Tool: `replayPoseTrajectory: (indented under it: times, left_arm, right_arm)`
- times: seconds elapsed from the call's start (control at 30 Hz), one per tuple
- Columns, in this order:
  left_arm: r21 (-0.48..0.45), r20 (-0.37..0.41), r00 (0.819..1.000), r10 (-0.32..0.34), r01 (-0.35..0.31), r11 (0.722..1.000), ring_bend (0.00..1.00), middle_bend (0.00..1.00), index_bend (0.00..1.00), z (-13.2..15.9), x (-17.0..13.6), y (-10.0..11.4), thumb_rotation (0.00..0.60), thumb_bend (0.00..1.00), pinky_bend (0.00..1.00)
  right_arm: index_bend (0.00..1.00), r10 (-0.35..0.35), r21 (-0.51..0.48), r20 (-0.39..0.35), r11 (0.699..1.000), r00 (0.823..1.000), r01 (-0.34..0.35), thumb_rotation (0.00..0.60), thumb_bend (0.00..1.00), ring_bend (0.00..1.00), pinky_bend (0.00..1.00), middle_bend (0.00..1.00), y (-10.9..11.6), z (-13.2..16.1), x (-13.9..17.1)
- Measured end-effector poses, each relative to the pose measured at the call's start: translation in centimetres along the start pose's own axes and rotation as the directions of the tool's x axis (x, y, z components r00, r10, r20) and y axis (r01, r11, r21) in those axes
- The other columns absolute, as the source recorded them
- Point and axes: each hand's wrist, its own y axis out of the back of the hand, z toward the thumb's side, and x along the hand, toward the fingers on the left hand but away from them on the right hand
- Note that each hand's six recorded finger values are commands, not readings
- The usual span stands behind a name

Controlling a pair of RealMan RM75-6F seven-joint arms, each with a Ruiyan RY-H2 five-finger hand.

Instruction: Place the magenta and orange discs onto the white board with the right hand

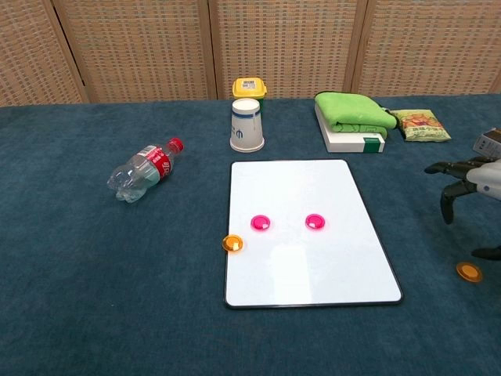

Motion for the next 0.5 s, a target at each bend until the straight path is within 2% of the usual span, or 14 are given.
replayPoseTrajectory:
  times: [0.2,0.5]
  left_arm:
    - [-0.001,-0.001,1.000,-0.001,0.001,1.000,0.00,0.00,0.00,0.0,0.0,0.0,0.600,0.00,0.00]
    - [-0.004,-0.003,1.000,0.001,-0.001,1.000,0.00,0.00,0.00,-0.1,0.0,0.1,0.600,0.00,0.00]
  right_arm:
    - [0.40,0.022,-0.013,-0.007,1.000,1.000,-0.022,0.600,0.31,0.00,0.00,0.00,-1.1,-0.6,1.2]
    - [0.41,0.040,-0.022,-0.026,0.999,0.999,-0.041,0.600,0.31,0.00,0.00,0.00,-2.6,0.0,1.2]
